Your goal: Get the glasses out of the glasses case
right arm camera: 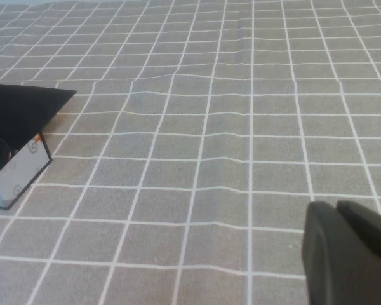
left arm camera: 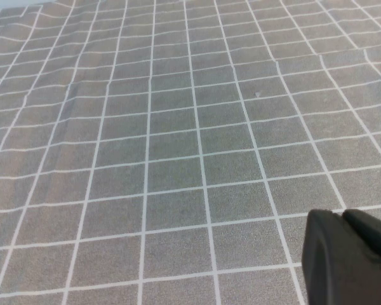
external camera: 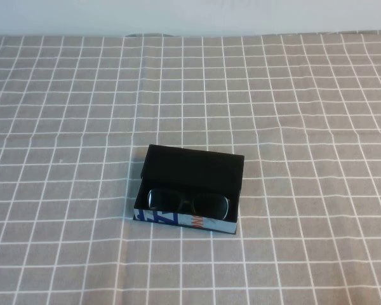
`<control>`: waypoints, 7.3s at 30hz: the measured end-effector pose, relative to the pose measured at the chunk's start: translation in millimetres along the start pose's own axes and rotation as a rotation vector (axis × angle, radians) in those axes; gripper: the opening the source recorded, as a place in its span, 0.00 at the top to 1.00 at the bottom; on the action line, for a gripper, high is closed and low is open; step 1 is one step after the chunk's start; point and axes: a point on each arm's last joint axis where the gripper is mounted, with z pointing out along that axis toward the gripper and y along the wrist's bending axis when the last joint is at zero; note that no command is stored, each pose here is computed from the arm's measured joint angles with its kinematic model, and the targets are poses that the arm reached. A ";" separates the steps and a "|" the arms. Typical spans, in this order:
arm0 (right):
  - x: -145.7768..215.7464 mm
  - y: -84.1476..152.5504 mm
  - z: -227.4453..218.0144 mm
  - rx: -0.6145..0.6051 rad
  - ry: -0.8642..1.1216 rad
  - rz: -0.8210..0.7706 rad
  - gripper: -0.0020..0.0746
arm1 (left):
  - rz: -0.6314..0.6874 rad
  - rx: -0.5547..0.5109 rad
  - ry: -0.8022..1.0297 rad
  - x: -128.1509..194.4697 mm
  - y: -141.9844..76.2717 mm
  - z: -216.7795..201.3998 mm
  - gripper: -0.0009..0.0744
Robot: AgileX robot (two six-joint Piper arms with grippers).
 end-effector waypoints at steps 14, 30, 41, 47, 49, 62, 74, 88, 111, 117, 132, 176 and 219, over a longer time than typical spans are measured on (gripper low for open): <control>-0.2 0.0 0.0 0.000 -0.002 0.000 1.00 | 0.000 0.000 0.000 0.0 0.0 0.0 0.99; -0.7 0.2 0.0 -0.002 -0.008 0.011 1.00 | 0.000 0.000 0.000 0.0 0.0 0.0 0.99; -11.1 4.7 -0.8 -0.072 -0.112 0.343 1.00 | 0.000 0.000 0.000 0.0 0.0 0.0 0.99; -25.5 -2.9 -3.7 -0.077 -0.283 0.758 1.00 | 0.000 0.000 0.000 0.0 0.0 0.0 0.99; -26.1 -3.5 -3.9 -0.081 -0.291 0.809 1.00 | 0.000 0.000 0.000 0.0 0.0 0.0 0.99; -90.6 40.3 28.6 -0.278 0.399 0.532 1.00 | 0.000 0.000 0.000 0.0 0.0 0.0 0.99; -150.3 67.7 151.1 -0.386 0.867 0.034 1.00 | 0.000 0.000 0.000 0.0 0.0 0.0 0.99; -150.4 205.3 247.1 -0.856 0.903 -0.702 0.94 | 0.000 0.000 0.000 0.0 0.0 0.0 0.99; -94.1 239.2 314.8 -0.929 0.890 -1.011 0.65 | 0.000 0.000 0.000 0.0 0.0 0.0 0.99; -89.5 240.3 319.3 -0.927 0.889 -1.010 0.63 | 0.000 0.000 0.000 0.0 0.0 0.0 0.99; -80.7 238.2 326.1 -0.906 0.895 -1.045 0.58 | 0.000 0.000 0.000 0.0 0.0 0.0 0.99; -90.3 100.9 266.0 0.015 1.082 0.048 0.91 | 0.000 0.000 0.000 0.0 0.0 0.0 0.99; -160.1 66.0 69.8 -0.107 0.856 0.075 0.99 | 0.000 0.000 0.000 0.0 0.0 0.0 0.99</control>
